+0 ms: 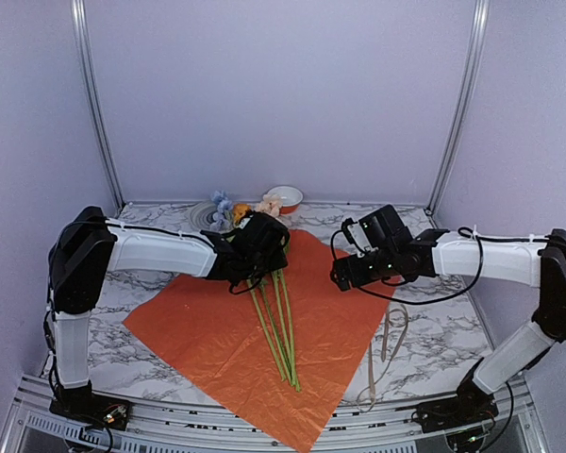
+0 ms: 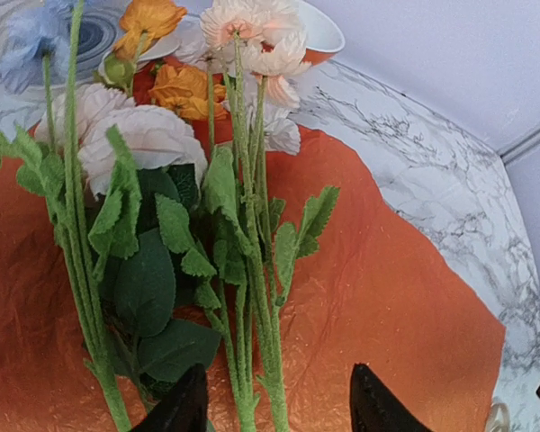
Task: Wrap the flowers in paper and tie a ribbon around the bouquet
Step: Place the fake flower on the flattened wrapping paper.
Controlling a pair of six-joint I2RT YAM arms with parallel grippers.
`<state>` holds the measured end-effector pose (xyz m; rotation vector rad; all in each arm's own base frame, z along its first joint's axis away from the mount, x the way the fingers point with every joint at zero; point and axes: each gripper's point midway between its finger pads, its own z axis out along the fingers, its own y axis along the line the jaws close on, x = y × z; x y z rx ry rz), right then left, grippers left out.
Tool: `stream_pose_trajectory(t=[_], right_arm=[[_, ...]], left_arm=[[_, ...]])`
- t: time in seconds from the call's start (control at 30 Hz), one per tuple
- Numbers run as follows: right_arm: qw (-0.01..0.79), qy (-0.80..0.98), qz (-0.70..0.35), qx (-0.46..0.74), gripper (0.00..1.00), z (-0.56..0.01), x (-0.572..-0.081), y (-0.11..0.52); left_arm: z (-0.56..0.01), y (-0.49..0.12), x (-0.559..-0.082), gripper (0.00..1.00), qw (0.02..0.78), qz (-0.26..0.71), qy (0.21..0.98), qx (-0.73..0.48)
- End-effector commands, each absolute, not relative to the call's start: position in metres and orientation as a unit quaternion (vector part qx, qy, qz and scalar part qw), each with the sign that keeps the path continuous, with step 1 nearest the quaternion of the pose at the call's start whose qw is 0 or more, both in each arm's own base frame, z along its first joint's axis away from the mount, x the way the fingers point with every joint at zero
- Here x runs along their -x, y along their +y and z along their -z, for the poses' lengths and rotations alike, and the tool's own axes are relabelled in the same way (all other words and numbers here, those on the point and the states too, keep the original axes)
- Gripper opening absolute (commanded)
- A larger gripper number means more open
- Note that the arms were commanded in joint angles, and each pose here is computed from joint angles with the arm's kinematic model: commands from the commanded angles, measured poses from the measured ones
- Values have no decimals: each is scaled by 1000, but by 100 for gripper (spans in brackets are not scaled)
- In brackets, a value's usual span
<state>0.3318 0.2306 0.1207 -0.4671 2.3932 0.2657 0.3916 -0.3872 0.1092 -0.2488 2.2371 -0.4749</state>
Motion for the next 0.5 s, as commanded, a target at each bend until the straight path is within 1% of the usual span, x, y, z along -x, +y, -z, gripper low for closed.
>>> stream_pose_trajectory(t=[0.0, 0.13, 0.2, 0.27, 0.37, 0.47], right_arm=[[341, 914, -107, 193, 90, -129, -341, 239], [338, 914, -99, 202, 87, -123, -349, 242], [338, 914, -87, 207, 82, -119, -357, 243], [336, 917, -65, 206, 69, -112, -368, 239], [331, 921, -42, 200, 45, -101, -388, 235], [322, 923, -31, 207, 23, -88, -404, 241]], left_arm=[[-147, -369, -387, 58, 448, 147, 881, 43], [-181, -346, -371, 63, 481, 123, 868, 17], [-185, -325, -361, 67, 485, 103, 869, 11], [-176, -296, -351, 68, 474, 66, 878, 15], [-145, -250, -337, 68, 442, 20, 896, 43], [-108, -218, -329, 67, 394, 21, 916, 77]])
